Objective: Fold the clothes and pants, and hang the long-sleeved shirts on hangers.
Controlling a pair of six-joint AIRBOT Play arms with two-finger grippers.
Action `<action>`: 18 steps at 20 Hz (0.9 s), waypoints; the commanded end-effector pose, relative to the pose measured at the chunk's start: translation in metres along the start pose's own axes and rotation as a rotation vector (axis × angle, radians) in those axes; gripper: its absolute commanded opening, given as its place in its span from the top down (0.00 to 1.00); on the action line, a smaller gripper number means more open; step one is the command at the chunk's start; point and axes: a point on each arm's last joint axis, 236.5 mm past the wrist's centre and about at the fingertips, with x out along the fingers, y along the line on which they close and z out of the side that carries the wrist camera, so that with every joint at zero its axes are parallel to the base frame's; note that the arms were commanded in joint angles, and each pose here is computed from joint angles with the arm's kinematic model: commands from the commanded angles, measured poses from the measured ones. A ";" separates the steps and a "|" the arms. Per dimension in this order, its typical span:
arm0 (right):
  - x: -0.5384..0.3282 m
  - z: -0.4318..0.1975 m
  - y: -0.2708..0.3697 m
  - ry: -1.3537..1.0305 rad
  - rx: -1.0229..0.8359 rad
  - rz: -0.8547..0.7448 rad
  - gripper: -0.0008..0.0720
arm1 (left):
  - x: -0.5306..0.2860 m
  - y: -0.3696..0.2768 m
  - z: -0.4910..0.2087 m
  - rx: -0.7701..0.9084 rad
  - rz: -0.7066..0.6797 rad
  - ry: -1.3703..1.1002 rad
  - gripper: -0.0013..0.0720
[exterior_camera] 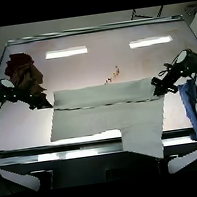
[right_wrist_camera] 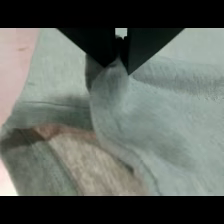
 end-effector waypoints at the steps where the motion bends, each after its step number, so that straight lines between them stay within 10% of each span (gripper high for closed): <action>1: 0.002 0.007 0.002 -0.027 0.026 0.014 0.92 | 0.013 -0.001 -0.001 -0.010 0.003 0.026 0.95; 3: 0.002 0.007 0.004 -0.029 0.029 0.020 0.88 | 0.017 0.002 -0.002 -0.060 0.002 0.036 0.92; 5: -0.003 0.004 0.008 -0.023 0.019 0.036 0.41 | 0.010 0.001 -0.005 -0.067 -0.003 0.042 0.37; 6: -0.012 0.000 0.008 -0.020 -0.019 0.040 0.26 | 0.000 0.001 -0.006 -0.062 -0.007 0.038 0.27; 12: -0.071 -0.046 -0.077 0.011 0.107 -0.021 0.21 | -0.077 0.046 -0.044 -0.119 0.128 -0.027 0.28; 18: -0.015 -0.105 -0.097 0.056 0.139 -0.047 0.22 | 0.020 0.048 -0.150 -0.146 0.013 0.040 0.31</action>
